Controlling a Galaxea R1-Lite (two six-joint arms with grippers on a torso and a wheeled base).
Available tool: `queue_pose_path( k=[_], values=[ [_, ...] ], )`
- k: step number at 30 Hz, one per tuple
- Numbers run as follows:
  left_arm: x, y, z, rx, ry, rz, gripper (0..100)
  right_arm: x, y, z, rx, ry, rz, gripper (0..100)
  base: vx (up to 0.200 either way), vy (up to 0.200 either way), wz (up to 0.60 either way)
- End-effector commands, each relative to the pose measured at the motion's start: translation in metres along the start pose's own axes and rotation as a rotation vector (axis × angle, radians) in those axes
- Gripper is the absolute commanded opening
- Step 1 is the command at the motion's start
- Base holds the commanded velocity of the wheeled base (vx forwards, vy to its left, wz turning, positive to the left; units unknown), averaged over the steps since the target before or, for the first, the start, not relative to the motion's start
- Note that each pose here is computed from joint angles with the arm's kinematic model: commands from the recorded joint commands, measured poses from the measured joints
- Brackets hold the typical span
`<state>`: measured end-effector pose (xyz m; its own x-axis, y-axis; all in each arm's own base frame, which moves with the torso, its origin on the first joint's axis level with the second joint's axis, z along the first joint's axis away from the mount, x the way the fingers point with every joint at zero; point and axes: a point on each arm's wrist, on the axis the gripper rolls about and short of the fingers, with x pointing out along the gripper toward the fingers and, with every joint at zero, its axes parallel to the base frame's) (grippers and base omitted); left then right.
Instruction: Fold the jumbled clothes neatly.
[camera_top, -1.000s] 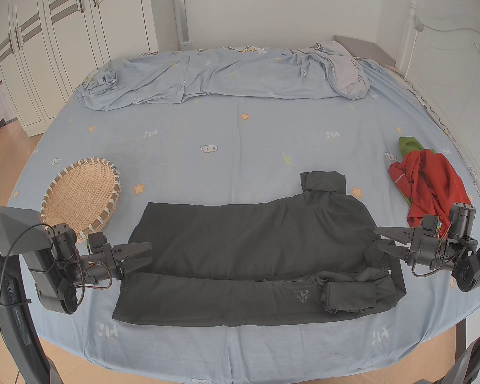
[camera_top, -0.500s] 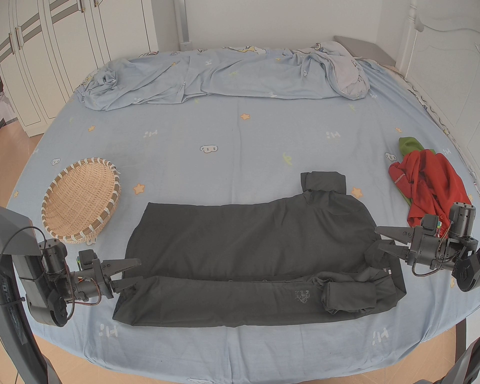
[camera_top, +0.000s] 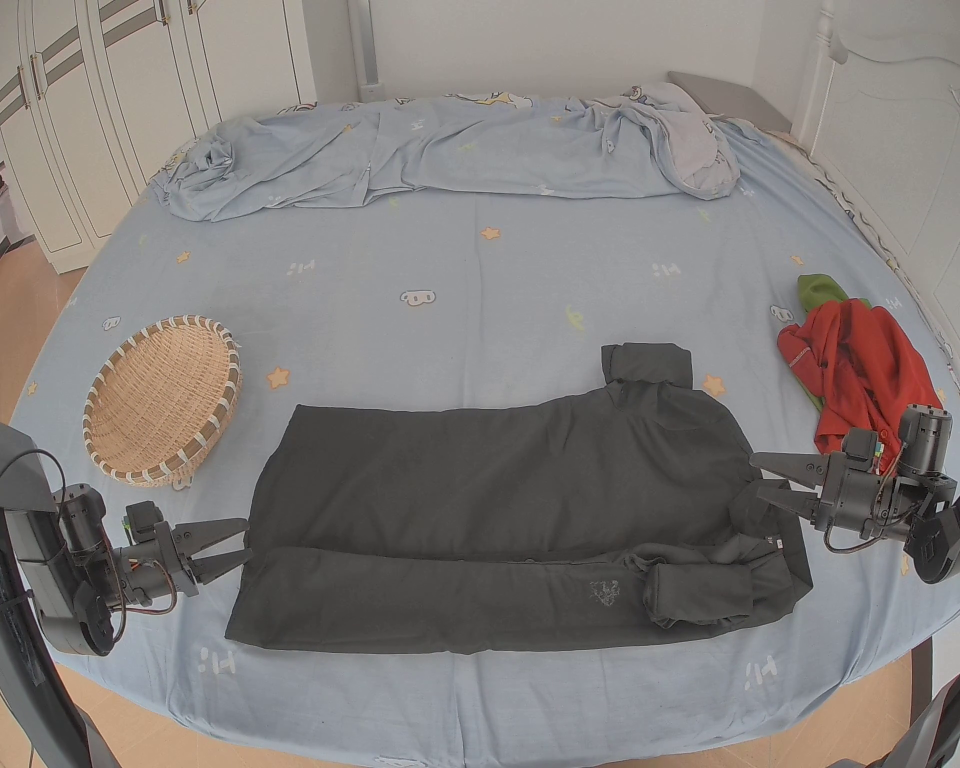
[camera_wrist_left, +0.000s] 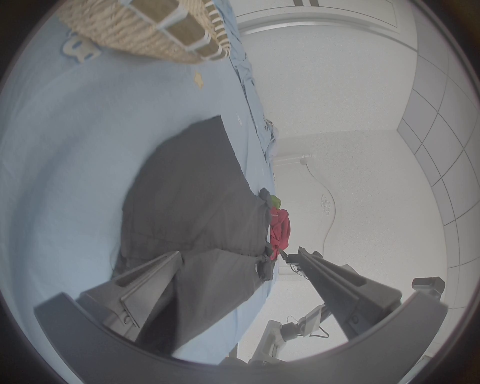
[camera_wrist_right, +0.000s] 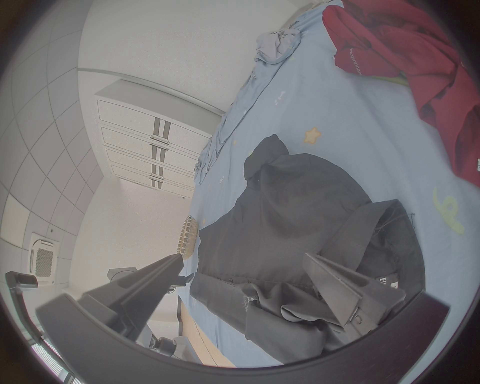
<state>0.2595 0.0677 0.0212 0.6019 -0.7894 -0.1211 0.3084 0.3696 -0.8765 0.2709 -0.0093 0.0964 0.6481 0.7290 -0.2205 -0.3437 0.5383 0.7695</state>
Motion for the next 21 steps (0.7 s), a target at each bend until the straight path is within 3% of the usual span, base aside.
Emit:
queue_pose_path(
  k=[1, 13, 21],
  values=[
    [-0.007, 0.015, -0.011, 0.010, -0.008, 0.030, 100, 0.000, 0.000, 0.000, -0.001, 0.000, 0.001, 100, 0.000, 0.000, 0.00],
    [-0.020, 0.021, -0.021, 0.048, -0.027, 0.063, 100, -0.001, 0.001, 0.000, -0.003, -0.002, 0.002, 100, 0.000, 0.000, 0.00],
    [-0.028, 0.007, -0.041, 0.008, 0.018, 0.019, 100, -0.001, 0.002, 0.000, -0.005, -0.003, 0.003, 100, 0.000, 0.000, 0.00]
  ],
)
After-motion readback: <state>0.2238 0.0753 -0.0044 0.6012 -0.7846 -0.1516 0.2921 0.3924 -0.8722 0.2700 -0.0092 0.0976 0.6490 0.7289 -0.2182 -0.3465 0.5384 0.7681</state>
